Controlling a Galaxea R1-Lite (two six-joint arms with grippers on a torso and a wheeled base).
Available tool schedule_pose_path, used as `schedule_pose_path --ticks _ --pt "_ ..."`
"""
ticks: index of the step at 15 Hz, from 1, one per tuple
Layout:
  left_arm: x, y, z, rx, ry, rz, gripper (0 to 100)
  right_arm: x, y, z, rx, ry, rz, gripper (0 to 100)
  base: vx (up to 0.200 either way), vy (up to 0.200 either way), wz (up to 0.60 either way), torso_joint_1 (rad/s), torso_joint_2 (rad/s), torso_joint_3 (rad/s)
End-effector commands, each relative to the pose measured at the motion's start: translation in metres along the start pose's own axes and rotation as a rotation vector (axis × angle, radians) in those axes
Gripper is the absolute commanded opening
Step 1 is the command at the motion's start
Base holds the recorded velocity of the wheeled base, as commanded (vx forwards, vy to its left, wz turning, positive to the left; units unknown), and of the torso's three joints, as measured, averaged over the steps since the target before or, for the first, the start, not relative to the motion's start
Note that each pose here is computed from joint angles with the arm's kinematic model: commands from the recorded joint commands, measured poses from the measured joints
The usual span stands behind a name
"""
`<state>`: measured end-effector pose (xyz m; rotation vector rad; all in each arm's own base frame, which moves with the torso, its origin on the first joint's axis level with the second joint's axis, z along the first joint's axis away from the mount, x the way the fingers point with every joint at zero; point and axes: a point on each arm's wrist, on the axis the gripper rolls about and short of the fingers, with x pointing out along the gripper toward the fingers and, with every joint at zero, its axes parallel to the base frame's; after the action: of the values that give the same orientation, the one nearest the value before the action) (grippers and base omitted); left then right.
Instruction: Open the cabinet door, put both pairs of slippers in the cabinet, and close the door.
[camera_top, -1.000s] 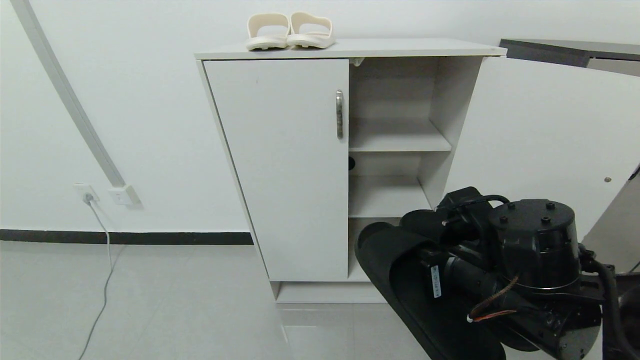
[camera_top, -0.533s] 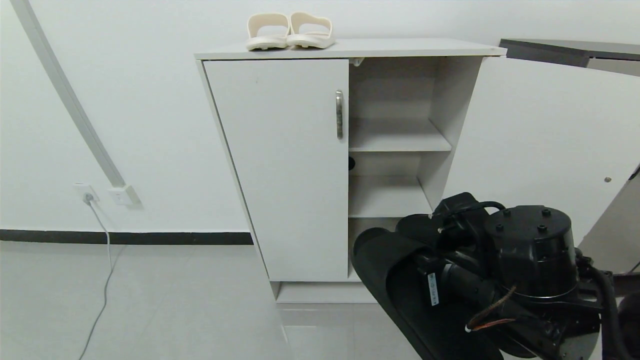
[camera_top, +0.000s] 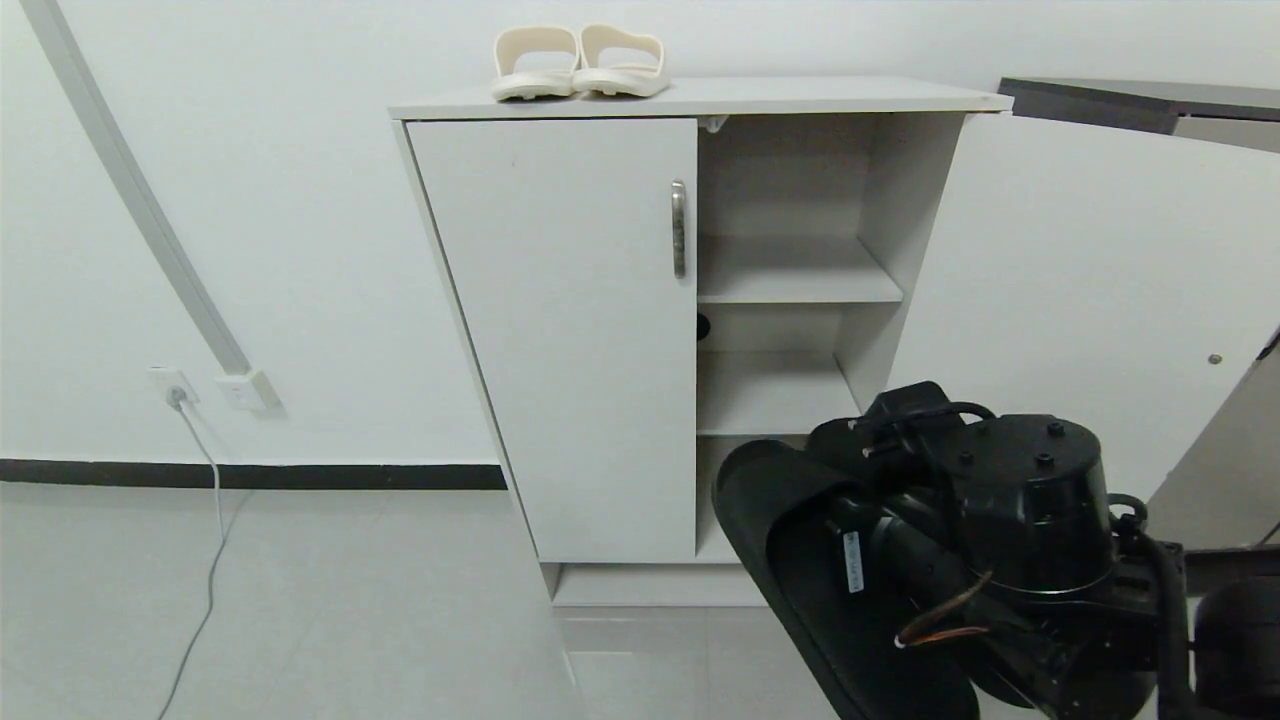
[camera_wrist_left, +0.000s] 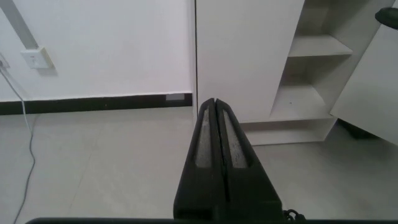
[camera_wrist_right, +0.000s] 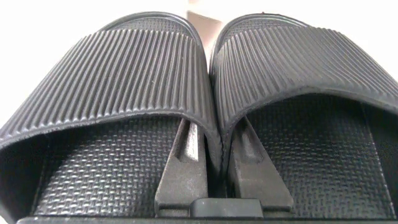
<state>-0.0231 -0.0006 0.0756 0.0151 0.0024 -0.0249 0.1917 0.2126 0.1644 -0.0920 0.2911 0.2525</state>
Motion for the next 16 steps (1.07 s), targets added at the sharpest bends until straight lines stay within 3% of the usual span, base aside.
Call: schedule_pose_path --ticks 1,5,7,9,13,16 --pt "0.0 0.0 0.0 0.0 0.004 0.0 0 0.023 0.013 -0.01 0.014 -0.001 -0.066 0 0.0 0.0 0.0 0.0 0.0 0.0" --pt "0.0 0.0 0.0 0.002 0.004 0.0 0 0.071 0.026 -0.017 0.066 -0.04 -0.203 0 0.0 0.0 0.0 0.0 0.0 0.0" --pt "0.0 0.0 0.0 0.002 0.004 0.0 0 0.075 0.027 -0.017 0.071 -0.044 -0.213 0 0.0 0.0 0.0 0.0 0.0 0.0" --pt "0.0 0.0 0.0 0.002 0.004 0.0 0 0.1 0.031 -0.02 0.133 -0.086 -0.288 0 0.0 -0.2 0.0 0.0 0.0 0.0" --pt "0.0 0.0 0.0 0.003 0.002 -0.001 0 0.107 0.03 -0.026 0.131 -0.079 -0.298 0 0.0 -0.2 0.0 0.007 0.0 0.0" --pt "0.0 0.0 0.0 0.002 0.002 -0.001 0 0.113 0.033 -0.032 0.133 -0.082 -0.29 0 0.0 0.0 0.0 0.0 0.0 0.0"
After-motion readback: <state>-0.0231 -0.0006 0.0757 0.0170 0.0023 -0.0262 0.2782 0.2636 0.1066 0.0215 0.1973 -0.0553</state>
